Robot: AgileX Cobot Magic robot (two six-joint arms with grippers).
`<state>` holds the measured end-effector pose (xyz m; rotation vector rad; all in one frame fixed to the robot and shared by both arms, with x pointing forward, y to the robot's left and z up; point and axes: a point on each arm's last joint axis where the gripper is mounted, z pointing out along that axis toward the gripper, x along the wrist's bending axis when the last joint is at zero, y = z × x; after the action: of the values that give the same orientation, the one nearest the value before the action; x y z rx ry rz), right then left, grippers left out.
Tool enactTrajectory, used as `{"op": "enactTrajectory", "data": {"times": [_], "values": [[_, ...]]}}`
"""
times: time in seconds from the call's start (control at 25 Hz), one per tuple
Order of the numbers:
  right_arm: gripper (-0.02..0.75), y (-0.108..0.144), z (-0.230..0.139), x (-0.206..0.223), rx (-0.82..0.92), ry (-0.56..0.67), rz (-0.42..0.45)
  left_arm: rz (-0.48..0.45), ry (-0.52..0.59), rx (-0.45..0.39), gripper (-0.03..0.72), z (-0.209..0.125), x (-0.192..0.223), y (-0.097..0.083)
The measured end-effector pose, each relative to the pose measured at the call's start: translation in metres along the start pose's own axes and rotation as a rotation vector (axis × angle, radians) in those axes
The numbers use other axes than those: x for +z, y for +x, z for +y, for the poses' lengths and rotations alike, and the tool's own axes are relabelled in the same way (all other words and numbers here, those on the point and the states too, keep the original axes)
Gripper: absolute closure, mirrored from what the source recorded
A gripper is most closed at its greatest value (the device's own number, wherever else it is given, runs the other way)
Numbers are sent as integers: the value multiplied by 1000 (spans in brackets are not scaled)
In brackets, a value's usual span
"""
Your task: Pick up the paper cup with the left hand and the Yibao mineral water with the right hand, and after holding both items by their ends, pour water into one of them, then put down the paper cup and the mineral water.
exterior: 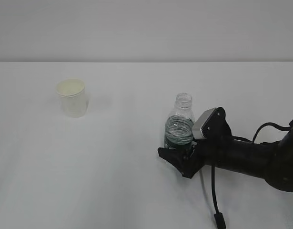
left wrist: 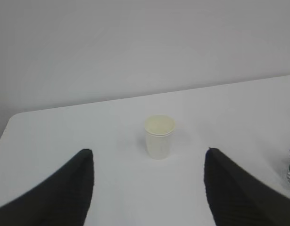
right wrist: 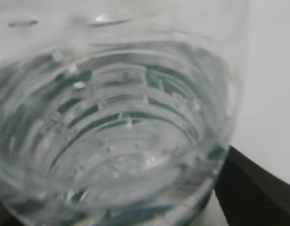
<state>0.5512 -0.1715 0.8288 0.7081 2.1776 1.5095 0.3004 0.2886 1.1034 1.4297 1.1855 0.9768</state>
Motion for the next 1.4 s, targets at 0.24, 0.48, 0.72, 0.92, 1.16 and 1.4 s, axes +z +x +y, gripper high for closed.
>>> {"op": "enactTrajectory", "data": {"times": [0.24,0.48,0.72,0.92,1.16,1.4], "values": [[72,0,-3,3,11,4,10,0,0,0,169,0,0,0],[83,0,-1,3,10,-22,18,0,0,0,169,0,0,0],[122,1,0,3,9,-33,21,0,0,0,169,0,0,0],[159,1,0,3,7,-32,28,0,0,0,169,0,0,0],[165,1,0,3,6,-33,30,0,0,0,169,0,0,0],[205,2,0,3,5,-32,34,0,0,0,169,0,0,0]]}}
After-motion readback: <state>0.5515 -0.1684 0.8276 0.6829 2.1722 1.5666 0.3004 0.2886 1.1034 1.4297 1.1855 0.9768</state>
